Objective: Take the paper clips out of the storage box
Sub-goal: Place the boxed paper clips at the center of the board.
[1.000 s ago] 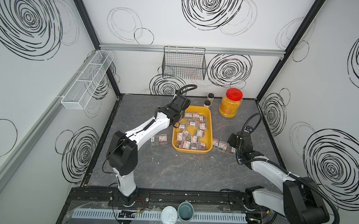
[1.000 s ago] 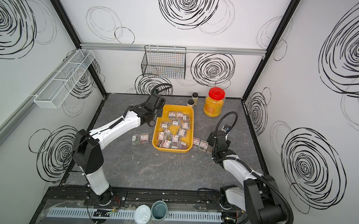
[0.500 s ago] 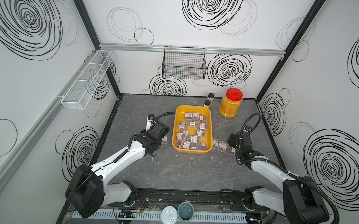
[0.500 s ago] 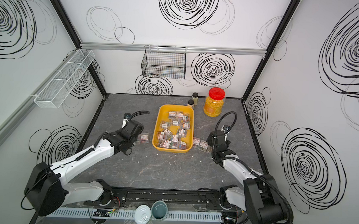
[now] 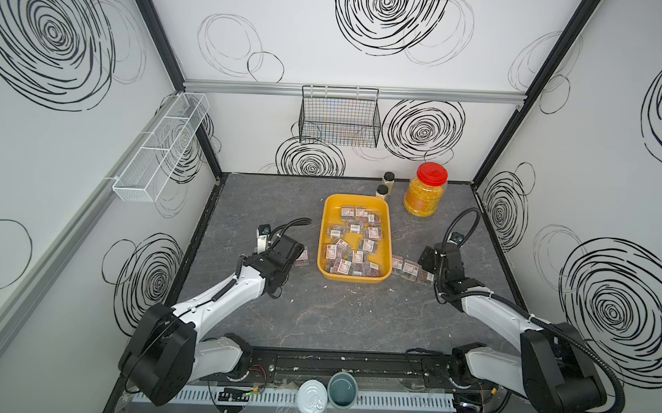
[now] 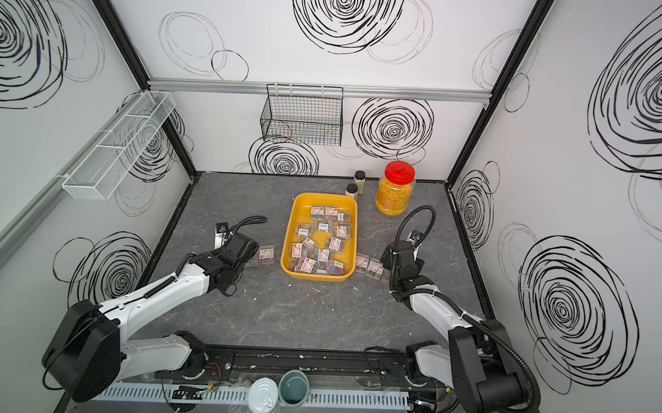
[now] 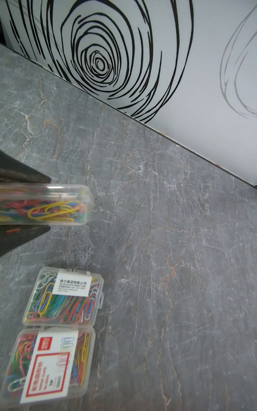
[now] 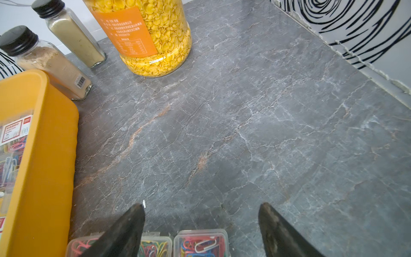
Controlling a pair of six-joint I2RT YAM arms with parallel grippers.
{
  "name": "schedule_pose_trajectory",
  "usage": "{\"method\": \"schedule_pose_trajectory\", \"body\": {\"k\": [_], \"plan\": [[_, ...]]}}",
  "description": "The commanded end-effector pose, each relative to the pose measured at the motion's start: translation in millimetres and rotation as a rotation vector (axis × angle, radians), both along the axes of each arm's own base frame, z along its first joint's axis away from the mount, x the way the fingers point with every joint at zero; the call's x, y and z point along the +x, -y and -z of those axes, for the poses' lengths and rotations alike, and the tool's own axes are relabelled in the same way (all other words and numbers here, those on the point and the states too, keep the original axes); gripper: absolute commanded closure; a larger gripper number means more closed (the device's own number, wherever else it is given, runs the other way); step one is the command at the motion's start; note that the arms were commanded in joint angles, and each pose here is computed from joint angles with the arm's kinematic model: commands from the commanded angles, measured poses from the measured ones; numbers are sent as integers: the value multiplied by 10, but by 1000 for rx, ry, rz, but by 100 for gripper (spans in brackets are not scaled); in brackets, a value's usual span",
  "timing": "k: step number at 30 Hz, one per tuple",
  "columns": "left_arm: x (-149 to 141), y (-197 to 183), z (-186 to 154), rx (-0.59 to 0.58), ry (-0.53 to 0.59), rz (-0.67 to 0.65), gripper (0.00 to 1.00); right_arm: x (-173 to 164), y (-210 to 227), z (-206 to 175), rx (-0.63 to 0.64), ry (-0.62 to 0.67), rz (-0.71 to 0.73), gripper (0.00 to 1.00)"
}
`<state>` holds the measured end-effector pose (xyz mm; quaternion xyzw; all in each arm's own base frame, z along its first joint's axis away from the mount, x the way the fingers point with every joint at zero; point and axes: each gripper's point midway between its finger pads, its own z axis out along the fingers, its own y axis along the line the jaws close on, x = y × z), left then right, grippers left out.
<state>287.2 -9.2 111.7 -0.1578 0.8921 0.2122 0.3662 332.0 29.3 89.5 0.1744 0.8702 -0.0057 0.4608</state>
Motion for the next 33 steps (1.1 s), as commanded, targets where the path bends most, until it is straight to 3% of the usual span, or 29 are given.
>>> {"method": "schedule_pose_trajectory", "body": {"k": [1, 7, 24, 33], "plan": [[8, -26, 59, -24, 6, -51, 72, 70, -10, -115, -13, 22, 6, 17], [46, -47, 169, -2, -27, -76, 71, 70, -12, -116, -15, 22, 4, 17], [505, -12, 436, 13, -108, -88, 70, 78, -11, -108, -22, 16, 6, 17], [510, 6, 507, -6, -109, -92, 52, 92, -22, -106, -23, 14, 3, 17]]}}
